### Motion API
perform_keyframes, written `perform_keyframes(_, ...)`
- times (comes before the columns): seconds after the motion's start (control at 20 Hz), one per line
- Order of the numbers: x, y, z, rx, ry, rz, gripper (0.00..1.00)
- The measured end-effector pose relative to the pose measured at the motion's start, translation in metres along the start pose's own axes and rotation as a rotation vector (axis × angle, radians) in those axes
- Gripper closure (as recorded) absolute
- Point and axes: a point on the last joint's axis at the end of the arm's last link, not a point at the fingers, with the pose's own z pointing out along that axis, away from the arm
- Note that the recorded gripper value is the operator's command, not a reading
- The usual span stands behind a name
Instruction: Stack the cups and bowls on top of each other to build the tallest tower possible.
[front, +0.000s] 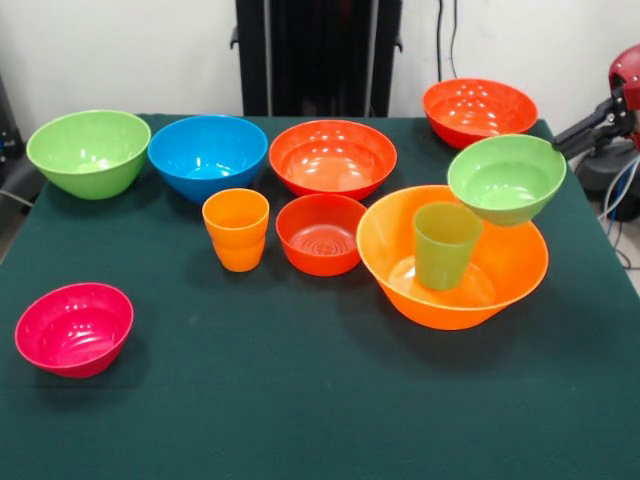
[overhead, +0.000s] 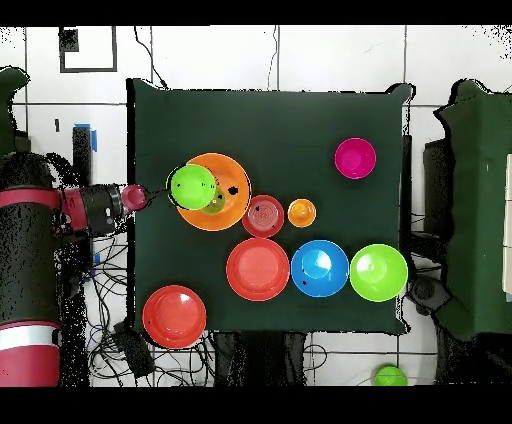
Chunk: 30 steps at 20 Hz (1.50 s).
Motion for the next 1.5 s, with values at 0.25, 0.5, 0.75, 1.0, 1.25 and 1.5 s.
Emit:
perform_keyframes(0.25,-0.011,0.000,0.001,0.016,-0.020,0.013,1.00)
perform_keyframes(0.5,-0.021,-0.001,0.000,0.036,-0.032,0.028,1.00)
perform_keyframes(0.75,-0.025,-0.002,0.002,0.051,-0.040,0.032,1.00)
perform_keyframes(1.0,-0.025,0.000,0.008,0.068,-0.039,0.029,1.00)
perform_keyframes(1.25,-0.024,-0.002,0.009,0.088,-0.042,0.027,1.00)
perform_keyframes(1.5,-0.024,-0.003,0.008,0.094,-0.045,0.027,1.00)
